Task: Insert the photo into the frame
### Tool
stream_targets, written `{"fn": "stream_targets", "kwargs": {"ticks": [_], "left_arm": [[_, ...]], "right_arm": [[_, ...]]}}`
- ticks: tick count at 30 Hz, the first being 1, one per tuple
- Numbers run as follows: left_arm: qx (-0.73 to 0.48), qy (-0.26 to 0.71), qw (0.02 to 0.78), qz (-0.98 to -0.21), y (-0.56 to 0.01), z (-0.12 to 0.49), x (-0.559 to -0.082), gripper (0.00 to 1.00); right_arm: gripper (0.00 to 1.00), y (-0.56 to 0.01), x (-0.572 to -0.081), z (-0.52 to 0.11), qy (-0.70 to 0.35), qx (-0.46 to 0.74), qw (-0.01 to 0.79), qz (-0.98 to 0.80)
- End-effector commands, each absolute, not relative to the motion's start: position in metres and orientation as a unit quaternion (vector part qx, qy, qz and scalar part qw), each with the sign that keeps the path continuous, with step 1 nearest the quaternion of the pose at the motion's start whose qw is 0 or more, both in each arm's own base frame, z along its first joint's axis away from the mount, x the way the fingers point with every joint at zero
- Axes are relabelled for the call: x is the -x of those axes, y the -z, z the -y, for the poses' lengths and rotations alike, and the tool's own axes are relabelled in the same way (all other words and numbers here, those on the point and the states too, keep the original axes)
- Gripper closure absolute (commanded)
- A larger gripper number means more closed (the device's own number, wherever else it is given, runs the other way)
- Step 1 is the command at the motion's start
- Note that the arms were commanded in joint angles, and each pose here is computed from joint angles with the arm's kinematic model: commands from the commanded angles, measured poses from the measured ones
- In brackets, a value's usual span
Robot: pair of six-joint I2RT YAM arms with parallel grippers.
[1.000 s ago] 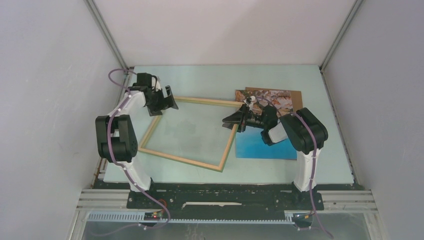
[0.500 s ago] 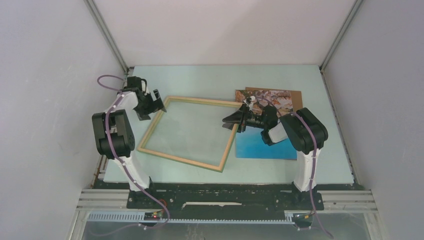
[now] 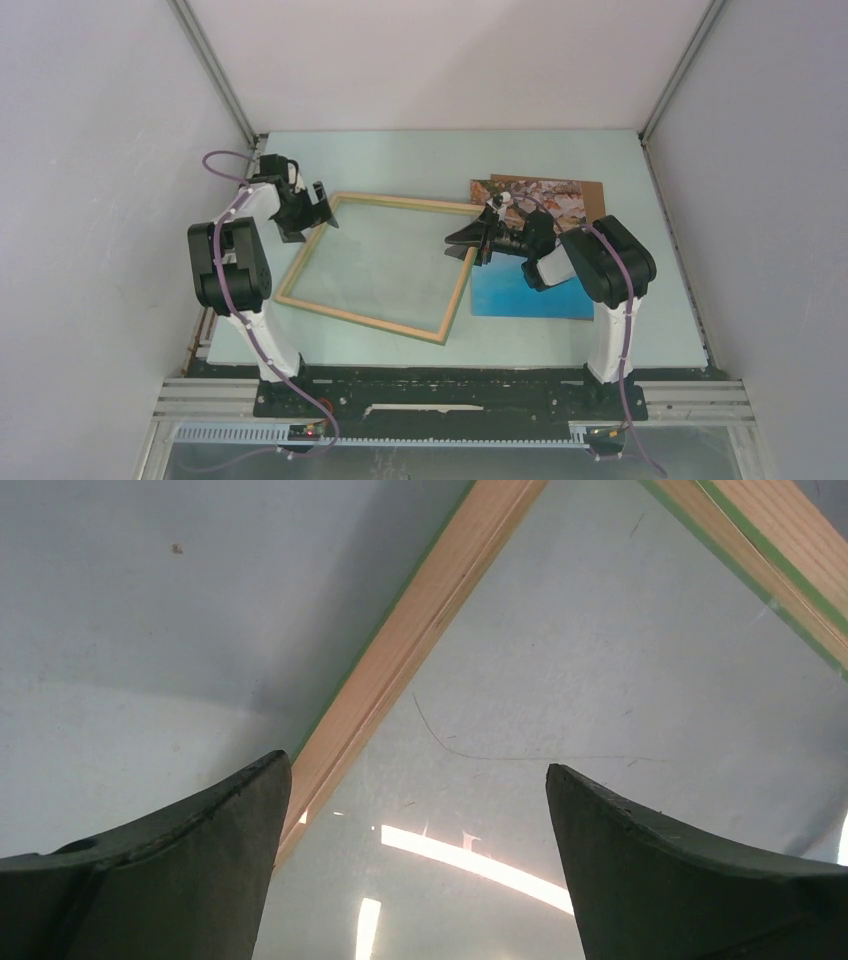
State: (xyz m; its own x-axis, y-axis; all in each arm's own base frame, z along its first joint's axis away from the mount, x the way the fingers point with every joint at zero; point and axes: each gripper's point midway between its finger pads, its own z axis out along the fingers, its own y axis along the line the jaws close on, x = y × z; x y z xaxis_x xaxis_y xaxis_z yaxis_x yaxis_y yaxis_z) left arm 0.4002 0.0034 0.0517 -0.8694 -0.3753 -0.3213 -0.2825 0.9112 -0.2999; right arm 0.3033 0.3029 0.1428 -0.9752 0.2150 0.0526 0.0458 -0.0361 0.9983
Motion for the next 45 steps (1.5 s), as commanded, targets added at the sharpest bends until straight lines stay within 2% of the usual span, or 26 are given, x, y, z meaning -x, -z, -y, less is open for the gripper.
{"fn": "stream_targets", "kwargs": {"ticks": [1,9,22,25,30,38,45], "left_arm": [[0.134,0.166,0.184,-0.959,-0.065,0.026,-0.389,0.01],[0.103,0.210,0.171,-0.957,-0.073,0.054,-0.378,0.02],[0.097,0.227,0.181,-0.952,-0.080,0.060,-0.368,0.03],[0.092,0.219,0.203,-0.950,-0.090,0.058,-0.371,0.03],[0.090,0.202,0.255,-0.941,-0.122,0.056,-0.374,0.01],[0.119,0.154,0.340,-0.920,-0.166,0.038,-0.341,0.00],[0.236,0.130,0.367,-0.890,-0.169,0.024,-0.284,0.00]], "right_arm": [[0.44,-0.167,-0.300,-0.308,-0.731,-0.050,0.082,-0.676],[0.43,-0.164,-0.300,-0.308,-0.730,-0.050,0.081,-0.677],[0.42,-0.161,-0.300,-0.308,-0.730,-0.052,0.078,-0.677],[0.34,-0.154,-0.299,-0.306,-0.725,-0.059,0.077,-0.682],[0.12,-0.133,-0.302,-0.299,-0.693,-0.082,0.083,-0.712],[0.04,-0.089,-0.302,-0.287,-0.597,-0.104,0.097,-0.789],[0.00,-0.061,-0.292,-0.278,-0.486,-0.094,0.104,-0.863]]}}
